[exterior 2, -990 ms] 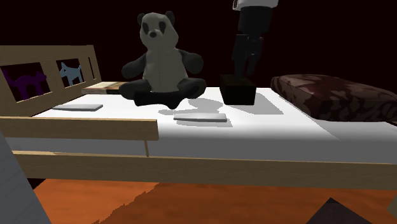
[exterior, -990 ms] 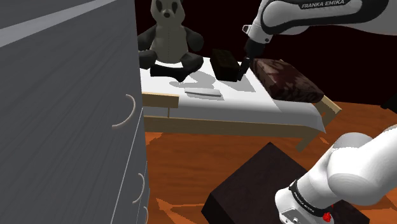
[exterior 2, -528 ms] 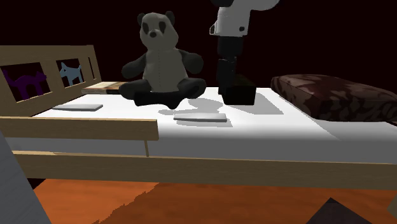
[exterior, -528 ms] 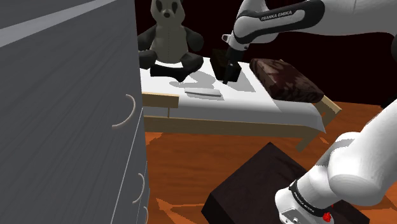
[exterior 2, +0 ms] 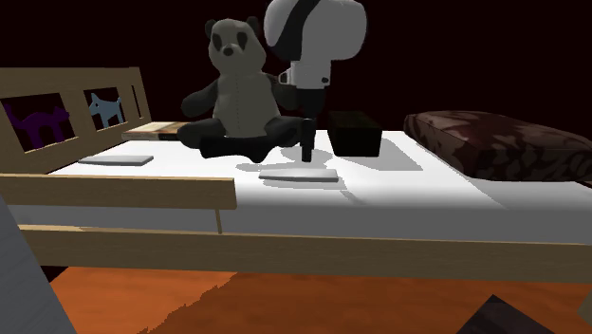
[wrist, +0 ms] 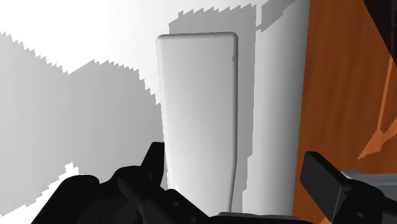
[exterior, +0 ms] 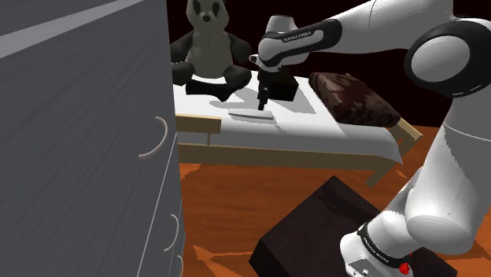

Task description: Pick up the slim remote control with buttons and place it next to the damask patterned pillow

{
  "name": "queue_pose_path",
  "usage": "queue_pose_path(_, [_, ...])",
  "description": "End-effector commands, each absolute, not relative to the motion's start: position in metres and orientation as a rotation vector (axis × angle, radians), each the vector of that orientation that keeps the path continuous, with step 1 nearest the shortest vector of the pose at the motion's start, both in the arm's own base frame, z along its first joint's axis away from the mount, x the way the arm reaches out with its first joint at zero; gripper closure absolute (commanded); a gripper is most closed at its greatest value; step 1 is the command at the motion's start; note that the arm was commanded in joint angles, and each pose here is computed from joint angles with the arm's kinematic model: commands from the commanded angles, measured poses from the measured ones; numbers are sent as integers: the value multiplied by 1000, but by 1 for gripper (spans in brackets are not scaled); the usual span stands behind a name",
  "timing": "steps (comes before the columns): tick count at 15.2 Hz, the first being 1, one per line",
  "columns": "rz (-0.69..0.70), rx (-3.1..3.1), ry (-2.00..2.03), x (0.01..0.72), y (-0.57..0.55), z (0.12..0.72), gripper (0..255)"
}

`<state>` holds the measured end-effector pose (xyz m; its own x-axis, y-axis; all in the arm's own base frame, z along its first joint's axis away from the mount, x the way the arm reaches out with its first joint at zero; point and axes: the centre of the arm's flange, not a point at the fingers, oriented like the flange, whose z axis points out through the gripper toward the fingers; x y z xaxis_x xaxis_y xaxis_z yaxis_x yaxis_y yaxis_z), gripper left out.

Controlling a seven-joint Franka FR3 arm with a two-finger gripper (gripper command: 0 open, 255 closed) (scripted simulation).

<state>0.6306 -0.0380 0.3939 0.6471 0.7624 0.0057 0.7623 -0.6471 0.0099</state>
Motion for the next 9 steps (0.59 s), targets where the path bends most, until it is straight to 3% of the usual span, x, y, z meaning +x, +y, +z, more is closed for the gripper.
queue_pose_path(1, [3,2798,1409,655,-29,378,0])
queue_pose_path(9, [-5,2770,1460,666,-24,336,0])
